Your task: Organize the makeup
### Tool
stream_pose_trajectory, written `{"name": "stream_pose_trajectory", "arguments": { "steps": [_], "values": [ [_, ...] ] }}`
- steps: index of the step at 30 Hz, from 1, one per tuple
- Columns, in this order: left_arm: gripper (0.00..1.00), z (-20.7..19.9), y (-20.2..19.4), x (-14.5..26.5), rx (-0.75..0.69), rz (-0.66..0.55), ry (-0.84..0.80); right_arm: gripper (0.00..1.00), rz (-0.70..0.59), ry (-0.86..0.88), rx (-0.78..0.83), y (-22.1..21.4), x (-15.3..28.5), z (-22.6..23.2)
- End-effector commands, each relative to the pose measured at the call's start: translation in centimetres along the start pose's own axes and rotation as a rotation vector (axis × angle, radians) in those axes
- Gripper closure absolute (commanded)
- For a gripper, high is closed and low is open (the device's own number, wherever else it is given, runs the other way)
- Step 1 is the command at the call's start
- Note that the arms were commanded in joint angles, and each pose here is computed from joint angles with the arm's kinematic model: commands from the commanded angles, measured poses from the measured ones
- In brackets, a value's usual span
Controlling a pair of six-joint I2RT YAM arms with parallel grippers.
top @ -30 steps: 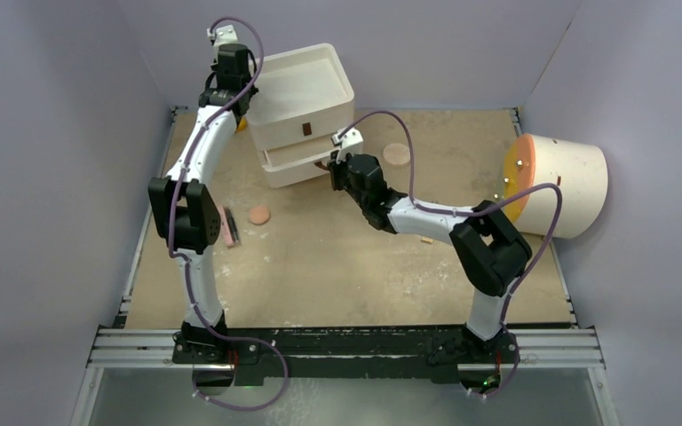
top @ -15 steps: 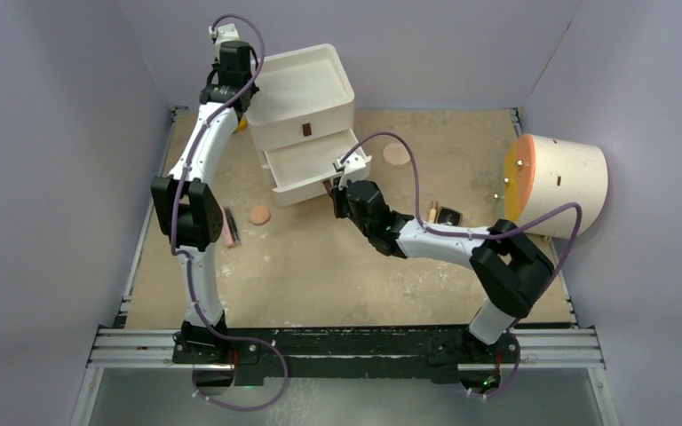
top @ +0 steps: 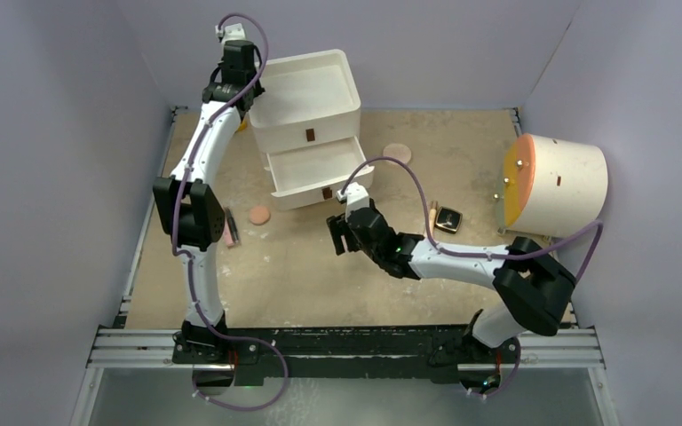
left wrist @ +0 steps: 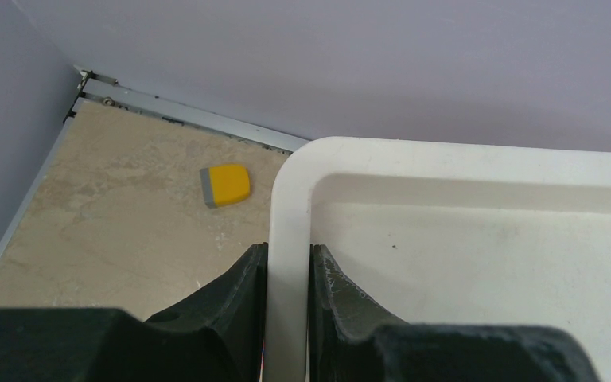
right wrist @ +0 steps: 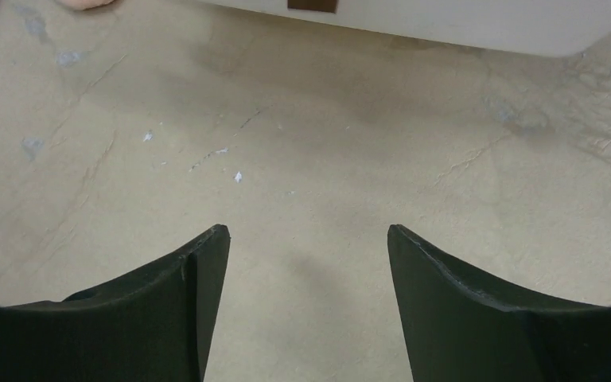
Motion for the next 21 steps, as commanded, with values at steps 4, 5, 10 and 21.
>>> {"name": "stream_pose_trajectory", "arguments": {
  "steps": [4, 5, 10, 21],
  "values": [
    [1.0, -0.3, -10.7, -2.0, -0.045, 0.329, -0.017, 0.23, -0.18, 0.165, 0.073, 8.7, 2.6, 6.2],
    [1.0, -0.1, -10.5, -2.0, -0.043, 0.328, -0.015, 0.23, -0.188, 0.204, 0.065, 9.3, 2.3, 7.5],
    [1.0, 1.9, -10.2, -2.2, -0.02, 0.337, -0.012, 0.25, -0.202, 0.37, 0.036, 10.7, -0.5, 14.1],
    [1.0, 3.4, -10.2, -1.8, -0.087, 0.358, -0.096, 0.35, -0.131, 0.462, 0.022, 10.1, -7.6, 21.3]
  ]
}}
Point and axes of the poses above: each gripper's point midway between its finger pads, its own x axis back along the fingers, its own z axis along the line the jaws close on, y = z × x, the point moved 1 cm from there along x, back along the fingers, and after that the axes turned 5 degrees about -x, right-handed, at the moved point
